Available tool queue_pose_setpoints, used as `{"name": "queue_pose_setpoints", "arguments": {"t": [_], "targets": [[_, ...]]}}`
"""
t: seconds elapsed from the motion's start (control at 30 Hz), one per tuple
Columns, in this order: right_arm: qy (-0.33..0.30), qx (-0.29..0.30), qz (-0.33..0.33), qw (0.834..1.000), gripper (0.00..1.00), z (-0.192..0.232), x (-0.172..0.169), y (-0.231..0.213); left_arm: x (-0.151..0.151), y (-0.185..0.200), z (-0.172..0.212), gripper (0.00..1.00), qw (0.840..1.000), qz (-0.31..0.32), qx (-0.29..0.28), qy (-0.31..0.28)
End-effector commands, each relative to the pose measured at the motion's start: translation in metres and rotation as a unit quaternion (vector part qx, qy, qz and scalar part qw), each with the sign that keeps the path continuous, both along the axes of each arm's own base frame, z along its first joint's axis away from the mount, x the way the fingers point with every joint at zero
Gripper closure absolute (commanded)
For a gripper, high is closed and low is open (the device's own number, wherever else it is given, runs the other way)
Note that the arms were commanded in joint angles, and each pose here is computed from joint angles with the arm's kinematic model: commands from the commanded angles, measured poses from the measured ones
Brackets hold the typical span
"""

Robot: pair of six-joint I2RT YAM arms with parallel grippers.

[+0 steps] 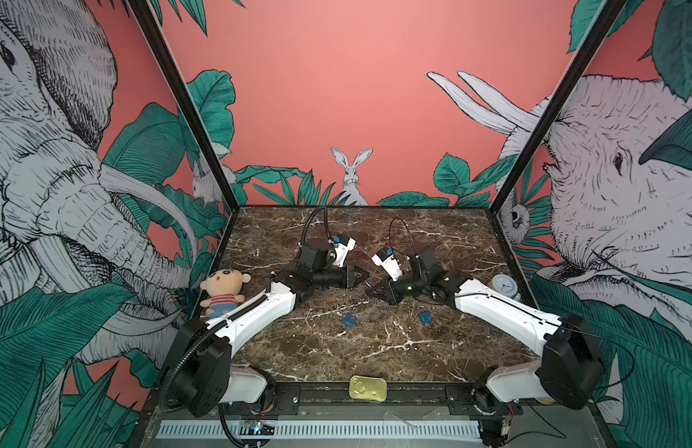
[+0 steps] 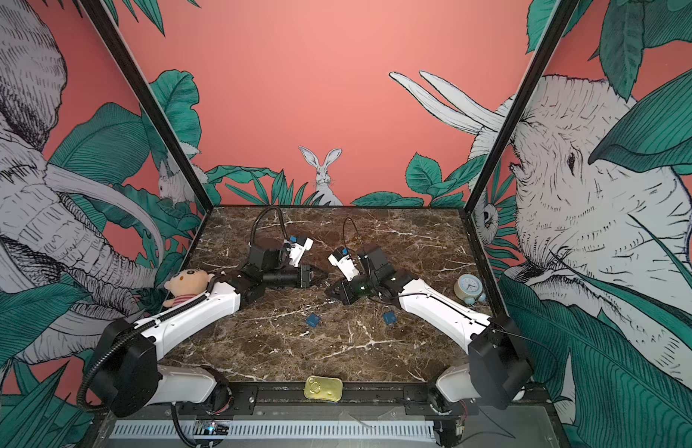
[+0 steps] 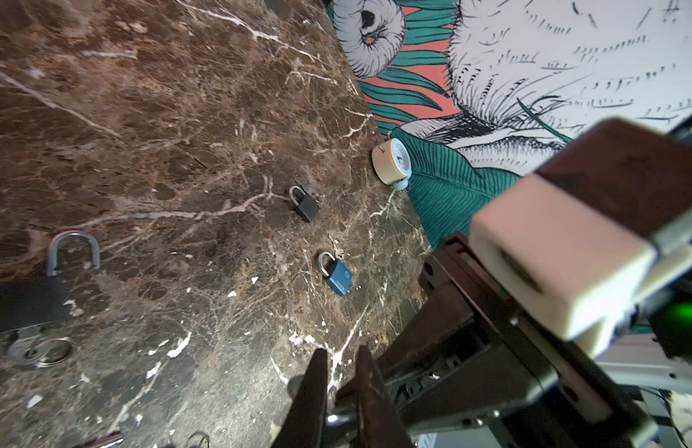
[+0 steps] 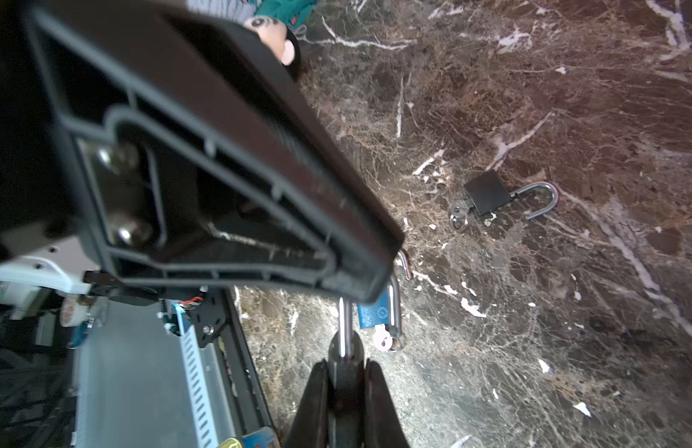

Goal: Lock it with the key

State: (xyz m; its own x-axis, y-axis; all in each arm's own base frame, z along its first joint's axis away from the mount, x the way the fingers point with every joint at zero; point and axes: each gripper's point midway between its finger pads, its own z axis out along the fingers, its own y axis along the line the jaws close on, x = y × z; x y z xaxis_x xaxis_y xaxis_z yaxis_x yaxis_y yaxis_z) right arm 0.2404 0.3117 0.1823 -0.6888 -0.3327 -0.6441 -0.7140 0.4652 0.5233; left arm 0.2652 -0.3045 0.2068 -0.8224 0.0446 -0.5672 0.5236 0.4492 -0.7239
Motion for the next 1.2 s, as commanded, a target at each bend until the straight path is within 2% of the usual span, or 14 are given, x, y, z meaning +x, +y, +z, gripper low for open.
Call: {"name": "queue_pose_setpoints", "arguments": {"t": [0.0,0.1,0.4,0.6,1.03,1.17], "targets": [[-0.001,0.051,0.018,0.999,1.0,0.025,-0.004,0.003,-0.015,-0.006,0.003,0.82,0.998,-0.052,-0.027,0.004],[0.007,0.049,0.016,0.999,1.0,0.023,-0.002,0.001,-0.016,-0.006,0.005,0.82,0.998,-0.056,-0.04,0.007],[0.029,0.065,0.022,0.997,1.0,0.025,-0.003,0.0,-0.011,0.007,0.006,0.71,0.995,-0.054,-0.075,0.024],[0.045,0.077,0.036,0.995,1.0,0.029,-0.007,0.003,-0.004,0.009,0.013,0.67,0.995,-0.047,-0.091,0.013],[0.062,0.09,0.033,0.994,1.0,0.031,-0.001,0.002,-0.013,0.007,0.015,0.65,0.992,-0.074,-0.105,0.019],[0.065,0.093,0.032,0.993,1.0,0.032,0.0,0.003,-0.016,0.01,0.015,0.68,0.992,-0.073,-0.103,0.019]]}}
